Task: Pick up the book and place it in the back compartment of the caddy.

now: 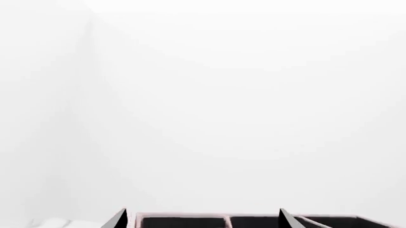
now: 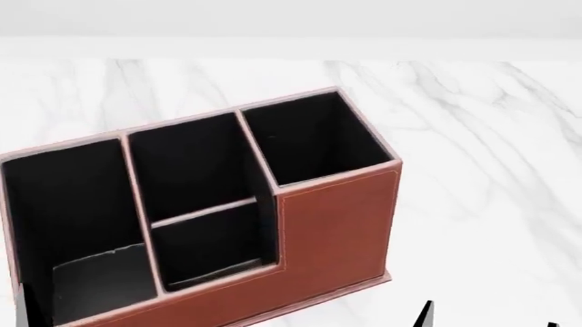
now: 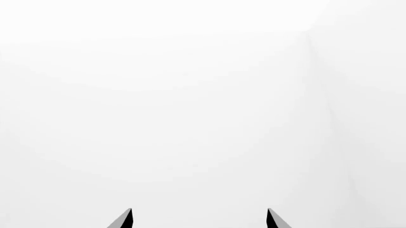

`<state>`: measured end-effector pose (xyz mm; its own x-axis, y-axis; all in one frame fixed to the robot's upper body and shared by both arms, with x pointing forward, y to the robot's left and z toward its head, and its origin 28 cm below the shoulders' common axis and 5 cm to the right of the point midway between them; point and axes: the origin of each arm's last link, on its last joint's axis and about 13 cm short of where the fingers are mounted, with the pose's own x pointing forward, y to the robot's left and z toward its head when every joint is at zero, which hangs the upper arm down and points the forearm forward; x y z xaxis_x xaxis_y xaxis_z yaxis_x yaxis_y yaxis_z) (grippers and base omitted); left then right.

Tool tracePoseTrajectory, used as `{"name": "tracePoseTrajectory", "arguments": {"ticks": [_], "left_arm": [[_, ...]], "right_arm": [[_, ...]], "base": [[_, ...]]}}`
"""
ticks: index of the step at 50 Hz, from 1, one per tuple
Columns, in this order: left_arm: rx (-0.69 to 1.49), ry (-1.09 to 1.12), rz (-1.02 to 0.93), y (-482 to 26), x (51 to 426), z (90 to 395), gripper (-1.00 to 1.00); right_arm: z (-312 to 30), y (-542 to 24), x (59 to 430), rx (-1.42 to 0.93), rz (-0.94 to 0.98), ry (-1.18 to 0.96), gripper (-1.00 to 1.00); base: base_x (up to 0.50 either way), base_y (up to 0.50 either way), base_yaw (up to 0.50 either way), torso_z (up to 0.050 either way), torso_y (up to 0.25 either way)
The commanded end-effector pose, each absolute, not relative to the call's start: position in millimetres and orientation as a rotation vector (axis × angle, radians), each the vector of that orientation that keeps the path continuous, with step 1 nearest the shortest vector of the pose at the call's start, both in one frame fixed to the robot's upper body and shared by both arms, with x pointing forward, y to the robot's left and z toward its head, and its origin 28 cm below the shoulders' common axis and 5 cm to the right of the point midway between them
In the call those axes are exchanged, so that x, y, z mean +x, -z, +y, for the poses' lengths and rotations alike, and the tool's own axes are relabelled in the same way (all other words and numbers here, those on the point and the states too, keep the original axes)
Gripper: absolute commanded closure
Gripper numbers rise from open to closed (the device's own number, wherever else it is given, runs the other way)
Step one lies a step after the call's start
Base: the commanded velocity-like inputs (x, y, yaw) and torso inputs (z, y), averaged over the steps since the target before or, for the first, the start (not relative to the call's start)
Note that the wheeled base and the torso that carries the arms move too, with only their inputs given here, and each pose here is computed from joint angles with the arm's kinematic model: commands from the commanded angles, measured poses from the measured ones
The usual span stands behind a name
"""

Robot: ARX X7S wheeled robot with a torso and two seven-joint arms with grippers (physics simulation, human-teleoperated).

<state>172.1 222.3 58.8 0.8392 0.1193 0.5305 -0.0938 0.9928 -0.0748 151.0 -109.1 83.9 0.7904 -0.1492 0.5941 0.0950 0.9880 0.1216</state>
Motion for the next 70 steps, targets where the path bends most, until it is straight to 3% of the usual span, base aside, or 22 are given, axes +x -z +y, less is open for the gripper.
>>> {"name": "tracePoseTrajectory", "arguments": {"ticks": [1,12,70], "left_arm": [[-0.045,-0.111,-0.563,-58.7,172.1,222.1,-1.00],[-0.044,-0.110,-0.563,-58.8,172.4,221.8,-1.00],[-0.036,-0.100,-0.555,-58.1,172.4,220.8,-1.00]], "right_arm": [[-108.9,-83.7,150.9,0.089,-0.648,0.132,-1.00],[-109.6,-84.2,150.1,0.106,-0.669,0.132,-1.00],[-109.6,-84.1,149.9,0.126,-0.661,0.123,-1.00]], "base": [[0.02,0.34,0.00,0.000,0.000],[0.02,0.27,0.00,0.000,0.000],[-0.02,-0.01,0.00,0.000,0.000]]}}
